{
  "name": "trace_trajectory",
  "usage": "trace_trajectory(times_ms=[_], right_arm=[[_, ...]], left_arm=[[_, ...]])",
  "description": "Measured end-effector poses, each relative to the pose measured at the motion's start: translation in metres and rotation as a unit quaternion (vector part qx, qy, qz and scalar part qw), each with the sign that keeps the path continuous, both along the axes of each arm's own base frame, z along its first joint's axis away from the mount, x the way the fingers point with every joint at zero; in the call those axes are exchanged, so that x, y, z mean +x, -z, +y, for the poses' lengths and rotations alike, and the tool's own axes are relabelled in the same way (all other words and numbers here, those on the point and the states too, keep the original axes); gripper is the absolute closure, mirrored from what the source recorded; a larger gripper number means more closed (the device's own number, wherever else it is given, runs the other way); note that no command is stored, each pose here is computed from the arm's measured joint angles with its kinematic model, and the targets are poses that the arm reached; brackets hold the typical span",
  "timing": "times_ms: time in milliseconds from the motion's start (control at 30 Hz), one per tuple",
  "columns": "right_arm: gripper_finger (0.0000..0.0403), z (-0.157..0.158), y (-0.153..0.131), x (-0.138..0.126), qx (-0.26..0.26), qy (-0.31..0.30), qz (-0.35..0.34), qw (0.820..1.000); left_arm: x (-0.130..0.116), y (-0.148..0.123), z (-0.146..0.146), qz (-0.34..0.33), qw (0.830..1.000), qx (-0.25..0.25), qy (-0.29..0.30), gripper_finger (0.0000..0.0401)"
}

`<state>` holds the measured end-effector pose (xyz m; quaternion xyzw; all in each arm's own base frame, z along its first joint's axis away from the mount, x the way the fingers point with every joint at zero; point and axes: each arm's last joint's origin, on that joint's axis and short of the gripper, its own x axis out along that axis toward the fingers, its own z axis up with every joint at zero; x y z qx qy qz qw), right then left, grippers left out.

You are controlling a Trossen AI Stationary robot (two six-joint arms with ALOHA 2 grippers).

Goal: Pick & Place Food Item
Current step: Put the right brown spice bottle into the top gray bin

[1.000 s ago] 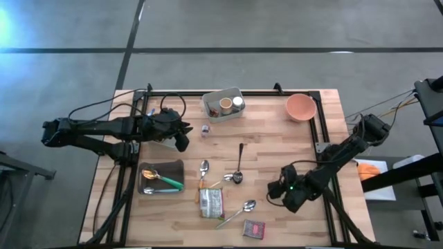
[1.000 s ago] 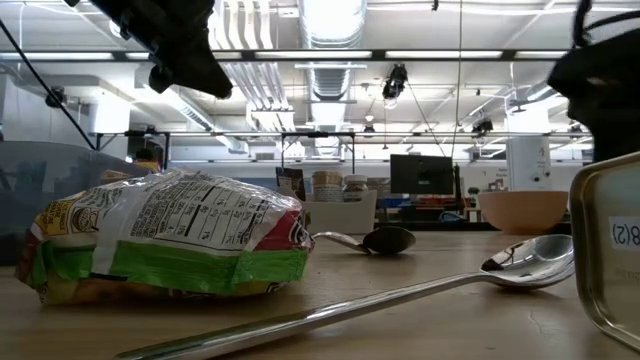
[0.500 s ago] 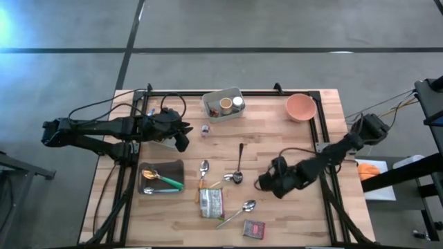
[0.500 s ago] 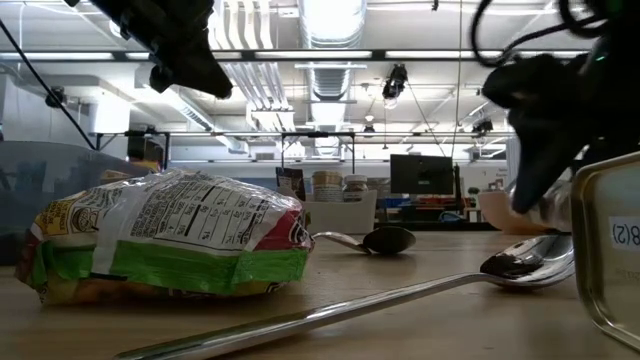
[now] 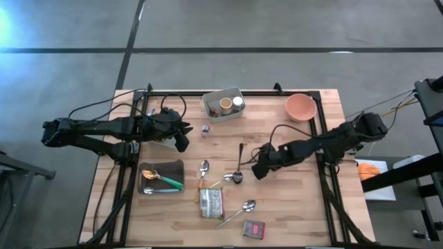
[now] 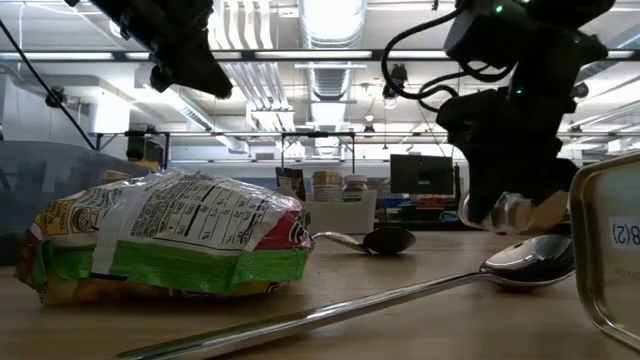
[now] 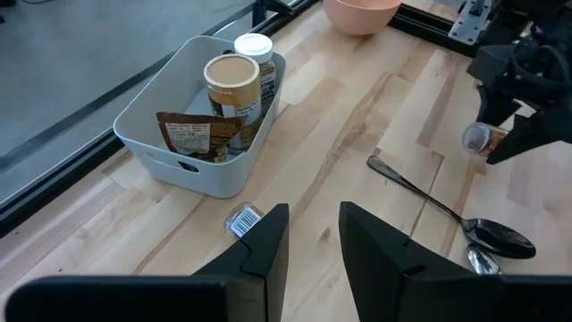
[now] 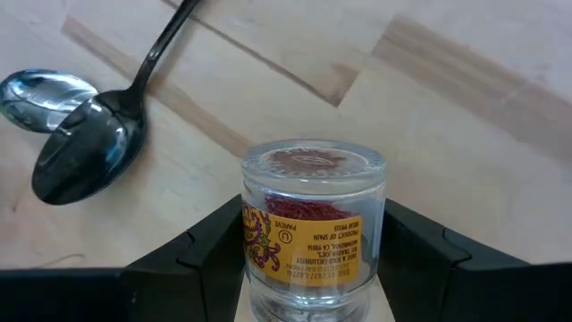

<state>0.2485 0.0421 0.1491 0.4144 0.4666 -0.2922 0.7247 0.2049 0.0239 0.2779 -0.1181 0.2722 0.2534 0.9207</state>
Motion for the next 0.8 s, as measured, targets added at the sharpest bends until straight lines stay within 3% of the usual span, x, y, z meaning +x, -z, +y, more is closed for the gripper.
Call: trace_trajectory(times_ms=[67,300,800], right_arm=[[0.0195,-0.004,0.000,0.001,-0.003,-0.003,0.001,1.000],[0.0215,-0.018,0.000,0.002,0.011,0.090,-0.003,0.996],[0.0204,-0.051,0.004,0.000,0.022,0.186,0.004,0.982]], left_arm=[[0.000,0.000,0.000,0.000,1.000,0.000,0.000,0.0294],[0.000,0.000,0.000,-0.002,1.000,-0.004,-0.003,0.0294],[-0.001,0.002,-0.001,0.003,1.000,-0.023,0.000,0.0294]])
